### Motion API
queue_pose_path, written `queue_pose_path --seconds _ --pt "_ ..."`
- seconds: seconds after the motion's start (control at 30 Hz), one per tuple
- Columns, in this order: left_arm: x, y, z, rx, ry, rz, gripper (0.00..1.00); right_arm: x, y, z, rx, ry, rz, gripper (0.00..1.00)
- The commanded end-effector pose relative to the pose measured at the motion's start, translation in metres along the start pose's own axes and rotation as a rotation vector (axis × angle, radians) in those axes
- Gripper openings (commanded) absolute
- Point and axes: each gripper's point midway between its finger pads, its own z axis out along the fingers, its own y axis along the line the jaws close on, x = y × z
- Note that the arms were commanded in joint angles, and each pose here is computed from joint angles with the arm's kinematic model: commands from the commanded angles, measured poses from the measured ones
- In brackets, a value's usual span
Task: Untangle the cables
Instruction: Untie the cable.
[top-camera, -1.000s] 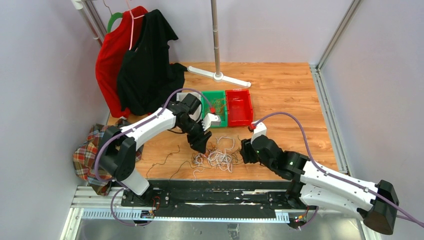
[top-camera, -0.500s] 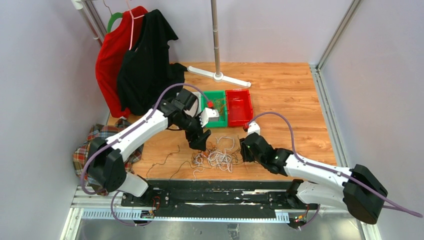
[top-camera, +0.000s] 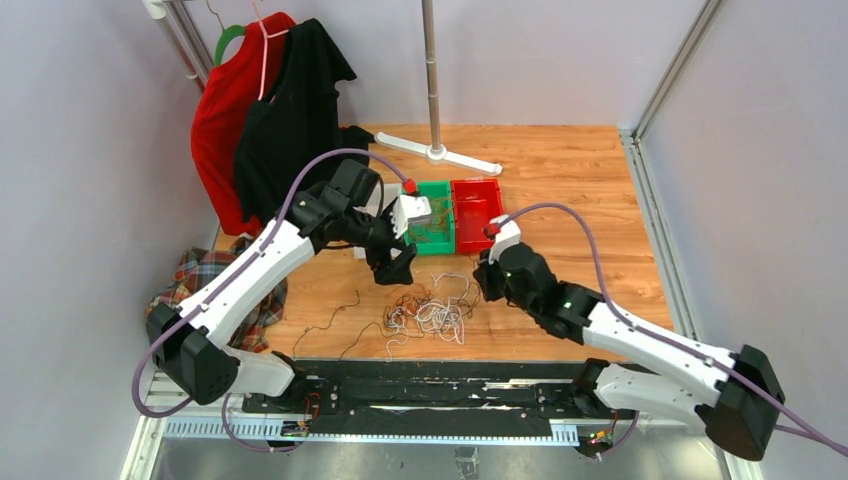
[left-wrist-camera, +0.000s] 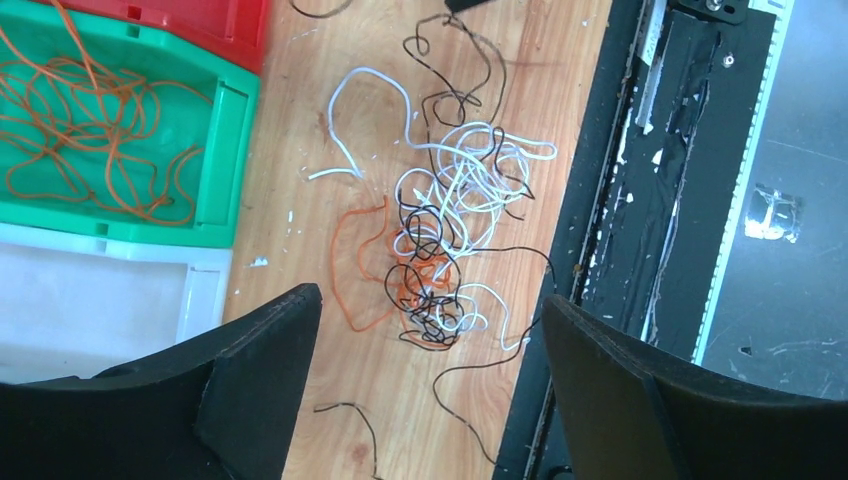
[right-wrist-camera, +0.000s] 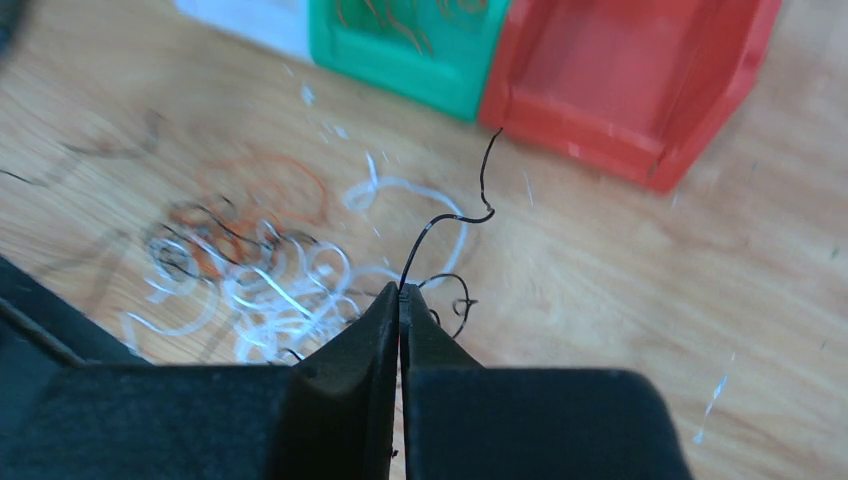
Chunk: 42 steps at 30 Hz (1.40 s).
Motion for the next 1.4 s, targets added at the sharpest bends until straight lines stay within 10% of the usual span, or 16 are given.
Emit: queue_pose_path --seconds 0.0,0.8,1.37 --pt "-0.017 -0.006 -0.021 -0.027 -0.053 0.025 0.86 -0.06 0.011 -0.035 -0.073 -0.138 -0.002 0.01" --pt "-0.095 -0.064 -0.064 0.145 -0.401 -0.01 0.85 -0.22 0.14 -0.116 -0.698 -0.42 0.228 0.01" --pt "-0.089 -0.044 -0.041 0.128 -0.446 -0.152 0.23 -0.217 0.159 -0.124 -0.784 -0.433 0.282 0.01"
